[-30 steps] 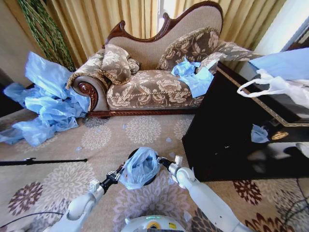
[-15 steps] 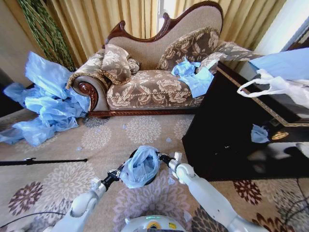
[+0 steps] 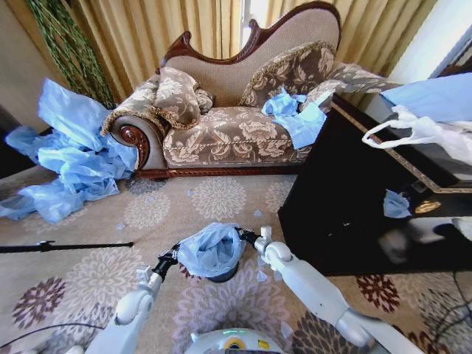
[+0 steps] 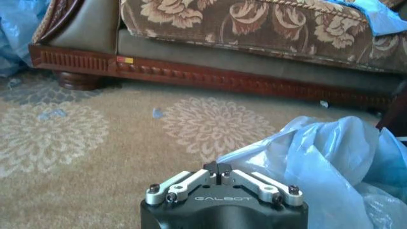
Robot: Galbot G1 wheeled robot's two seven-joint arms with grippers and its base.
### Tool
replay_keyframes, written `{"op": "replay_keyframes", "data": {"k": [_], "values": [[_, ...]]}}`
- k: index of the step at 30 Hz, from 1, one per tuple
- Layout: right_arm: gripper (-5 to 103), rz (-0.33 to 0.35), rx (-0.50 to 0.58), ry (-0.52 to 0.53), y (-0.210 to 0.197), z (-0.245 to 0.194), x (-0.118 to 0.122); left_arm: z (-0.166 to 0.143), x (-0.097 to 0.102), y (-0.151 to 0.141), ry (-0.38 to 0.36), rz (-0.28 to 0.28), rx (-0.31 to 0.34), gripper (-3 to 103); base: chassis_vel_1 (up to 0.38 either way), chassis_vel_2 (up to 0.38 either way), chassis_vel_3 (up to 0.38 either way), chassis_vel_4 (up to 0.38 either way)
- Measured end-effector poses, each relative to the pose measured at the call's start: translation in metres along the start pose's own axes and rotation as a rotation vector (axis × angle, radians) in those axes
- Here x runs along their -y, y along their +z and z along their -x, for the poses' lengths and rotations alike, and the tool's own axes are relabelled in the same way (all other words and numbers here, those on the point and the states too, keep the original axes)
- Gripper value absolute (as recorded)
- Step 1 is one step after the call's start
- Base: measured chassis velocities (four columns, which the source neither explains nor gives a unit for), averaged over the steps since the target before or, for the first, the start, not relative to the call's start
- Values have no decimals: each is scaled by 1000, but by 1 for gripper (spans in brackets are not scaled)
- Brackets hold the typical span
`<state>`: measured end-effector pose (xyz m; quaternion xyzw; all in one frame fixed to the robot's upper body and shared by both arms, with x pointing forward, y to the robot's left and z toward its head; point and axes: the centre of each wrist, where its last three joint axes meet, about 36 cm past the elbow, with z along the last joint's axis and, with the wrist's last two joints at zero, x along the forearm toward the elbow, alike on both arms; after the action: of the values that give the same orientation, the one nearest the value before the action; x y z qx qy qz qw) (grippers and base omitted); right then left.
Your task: Place a garbage bag over the trash bin.
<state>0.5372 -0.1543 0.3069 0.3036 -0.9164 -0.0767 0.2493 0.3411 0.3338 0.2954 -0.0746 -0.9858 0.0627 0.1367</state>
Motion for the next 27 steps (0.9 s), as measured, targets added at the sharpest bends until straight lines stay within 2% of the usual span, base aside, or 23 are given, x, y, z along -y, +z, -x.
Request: {"op": "replay_keyframes", "data": {"k": [10, 15, 17, 27], "values": [[0, -101, -63, -40, 10, 22, 19, 0, 7, 15, -17, -59, -43, 0, 0, 0, 0, 0], [0, -123, -77, -46, 14, 28, 19, -1, 5, 21, -31, -76, -69, 0, 0, 0, 0, 0], [0, -137, -89, -52, 19, 32, 18, 0, 3, 26, -45, -92, -99, 0, 0, 0, 0, 0], [0, -155, -117, -35, 37, 34, 30, -6, 2, 38, -32, -82, -142, 0, 0, 0, 0, 0]]}}
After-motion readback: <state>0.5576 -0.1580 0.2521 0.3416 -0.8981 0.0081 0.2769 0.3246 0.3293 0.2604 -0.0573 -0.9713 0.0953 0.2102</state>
